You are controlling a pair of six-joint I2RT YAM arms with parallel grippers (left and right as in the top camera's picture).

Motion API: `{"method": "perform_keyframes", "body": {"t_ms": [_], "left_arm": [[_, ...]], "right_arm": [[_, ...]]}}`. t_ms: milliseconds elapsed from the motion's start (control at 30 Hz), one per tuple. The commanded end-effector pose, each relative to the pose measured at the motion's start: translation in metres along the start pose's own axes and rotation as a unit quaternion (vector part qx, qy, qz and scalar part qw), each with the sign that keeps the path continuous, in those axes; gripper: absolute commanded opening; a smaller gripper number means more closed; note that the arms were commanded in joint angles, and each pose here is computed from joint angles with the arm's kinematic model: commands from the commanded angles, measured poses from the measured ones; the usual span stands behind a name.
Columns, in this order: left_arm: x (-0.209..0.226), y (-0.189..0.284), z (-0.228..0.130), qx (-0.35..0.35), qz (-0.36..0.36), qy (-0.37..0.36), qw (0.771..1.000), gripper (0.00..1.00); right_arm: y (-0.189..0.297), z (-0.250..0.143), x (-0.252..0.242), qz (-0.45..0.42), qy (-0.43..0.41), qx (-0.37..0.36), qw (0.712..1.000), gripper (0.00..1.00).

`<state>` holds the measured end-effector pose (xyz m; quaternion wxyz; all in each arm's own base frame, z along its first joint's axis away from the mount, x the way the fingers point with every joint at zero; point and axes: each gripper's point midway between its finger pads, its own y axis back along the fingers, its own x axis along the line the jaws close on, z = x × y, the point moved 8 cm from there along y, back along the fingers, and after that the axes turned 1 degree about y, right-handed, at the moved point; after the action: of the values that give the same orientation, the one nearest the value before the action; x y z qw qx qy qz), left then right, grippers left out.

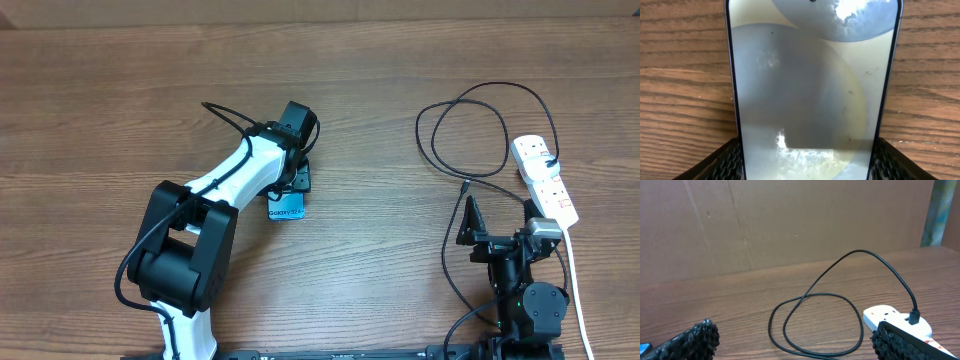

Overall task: Plug charger to phone and switch on socket
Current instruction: 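Close the left gripper on the phone sides, then lift the phone with the left gripper and tilt it upright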

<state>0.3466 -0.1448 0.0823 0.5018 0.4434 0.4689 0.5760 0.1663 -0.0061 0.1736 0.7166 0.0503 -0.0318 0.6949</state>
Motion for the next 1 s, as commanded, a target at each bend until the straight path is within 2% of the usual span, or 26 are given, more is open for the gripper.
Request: {"method": "perform_keyframes", "body": {"t_ms": [0, 967], "left_arm": [[0.005, -0.009, 0.002, 0.002, 0.027, -0.012, 1.000, 0.58], [-0.007, 0.040, 0.032, -0.010, 0.012, -0.009, 1.000, 0.56]], "right_arm": [[0.000, -0.002, -0.001, -0.001, 0.002, -0.001, 1.000, 1.00], [0.000, -0.002, -0.001, -0.001, 0.002, -0.001, 1.000, 1.00]]}}
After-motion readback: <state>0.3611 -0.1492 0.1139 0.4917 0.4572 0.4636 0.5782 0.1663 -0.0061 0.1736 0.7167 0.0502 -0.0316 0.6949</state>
